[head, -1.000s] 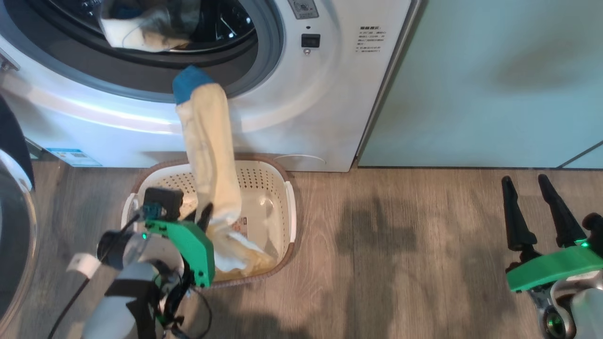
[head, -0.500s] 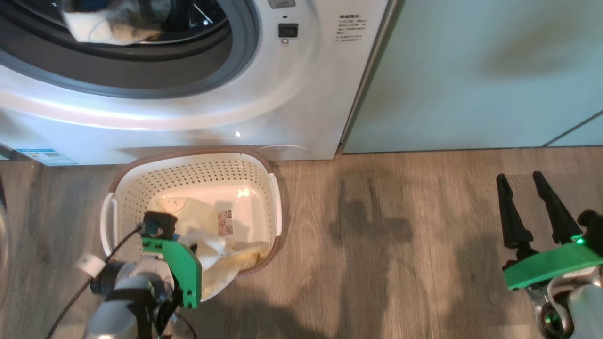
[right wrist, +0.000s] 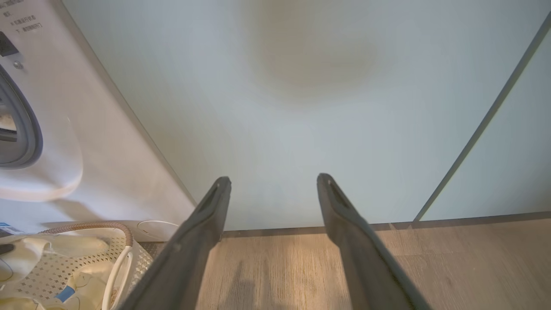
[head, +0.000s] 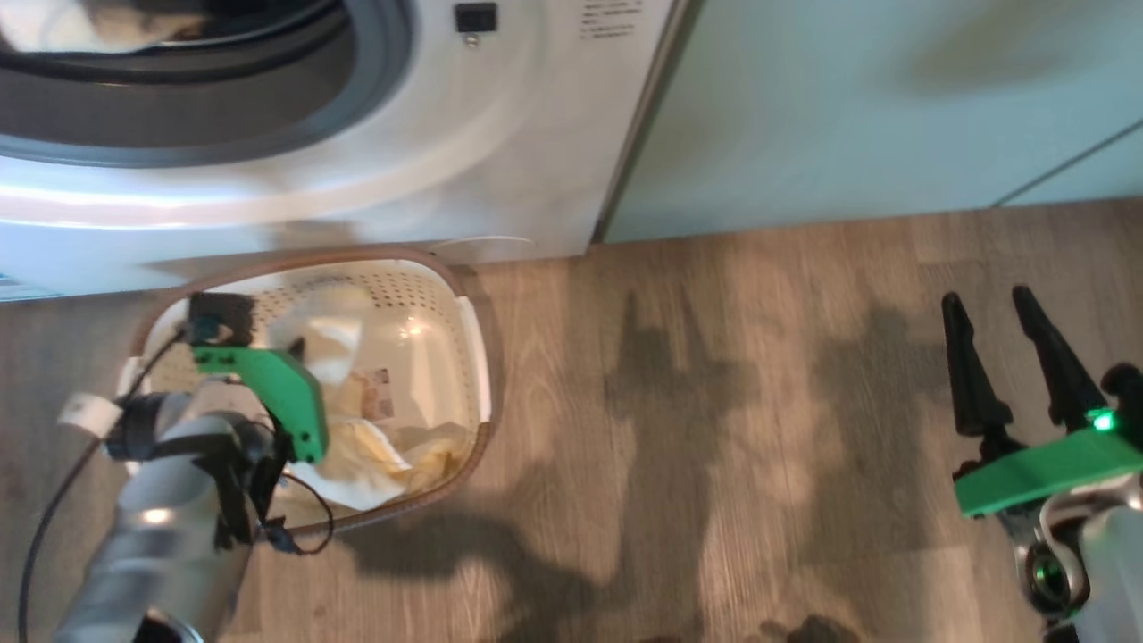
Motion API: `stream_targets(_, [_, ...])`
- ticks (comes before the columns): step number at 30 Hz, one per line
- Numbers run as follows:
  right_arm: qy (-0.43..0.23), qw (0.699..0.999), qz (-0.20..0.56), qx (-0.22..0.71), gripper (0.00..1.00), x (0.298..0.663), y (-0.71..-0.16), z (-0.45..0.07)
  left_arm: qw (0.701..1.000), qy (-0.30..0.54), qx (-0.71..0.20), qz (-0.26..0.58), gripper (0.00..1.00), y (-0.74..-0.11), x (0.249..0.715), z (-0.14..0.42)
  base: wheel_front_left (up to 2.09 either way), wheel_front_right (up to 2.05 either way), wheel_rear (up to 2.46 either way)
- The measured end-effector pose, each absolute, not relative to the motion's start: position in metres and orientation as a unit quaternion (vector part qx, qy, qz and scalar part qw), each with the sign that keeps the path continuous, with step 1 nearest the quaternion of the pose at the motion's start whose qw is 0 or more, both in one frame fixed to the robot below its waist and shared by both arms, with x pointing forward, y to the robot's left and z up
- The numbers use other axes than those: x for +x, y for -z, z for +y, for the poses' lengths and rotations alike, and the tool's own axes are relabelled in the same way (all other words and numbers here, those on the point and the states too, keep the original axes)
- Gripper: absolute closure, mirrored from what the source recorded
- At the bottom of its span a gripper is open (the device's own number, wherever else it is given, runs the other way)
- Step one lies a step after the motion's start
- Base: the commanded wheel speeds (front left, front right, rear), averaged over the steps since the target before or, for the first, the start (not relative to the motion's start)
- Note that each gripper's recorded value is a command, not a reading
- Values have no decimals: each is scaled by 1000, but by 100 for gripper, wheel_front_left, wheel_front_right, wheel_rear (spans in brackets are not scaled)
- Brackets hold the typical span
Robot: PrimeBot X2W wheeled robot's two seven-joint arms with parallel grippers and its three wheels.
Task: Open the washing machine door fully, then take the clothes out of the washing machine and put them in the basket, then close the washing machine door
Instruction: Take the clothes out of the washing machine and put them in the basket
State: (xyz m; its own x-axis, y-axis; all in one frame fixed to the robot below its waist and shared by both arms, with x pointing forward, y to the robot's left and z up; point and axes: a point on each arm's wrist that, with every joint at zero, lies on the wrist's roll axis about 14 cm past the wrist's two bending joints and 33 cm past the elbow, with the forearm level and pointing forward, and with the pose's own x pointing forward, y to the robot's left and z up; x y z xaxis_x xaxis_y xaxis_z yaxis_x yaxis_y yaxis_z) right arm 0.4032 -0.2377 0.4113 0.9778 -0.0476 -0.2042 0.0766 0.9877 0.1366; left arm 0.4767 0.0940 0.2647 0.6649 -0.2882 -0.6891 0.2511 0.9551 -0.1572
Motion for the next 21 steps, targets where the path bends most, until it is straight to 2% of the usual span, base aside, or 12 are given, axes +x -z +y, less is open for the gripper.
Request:
stream_targets(11, [57,990,114,60,0,412,-399,-255,889,135,-35,437,100,-212,483,90,0,0,0])
stream_targets(18, [66,989,122,54,0,421,-389,-261,840,141,-33,522,100,-172,459,81,0,0,0])
stream_targets(21, [69,988,125,52,0,423,-385,-263,832,138,-32,536,100,-160,454,81,0,0,0])
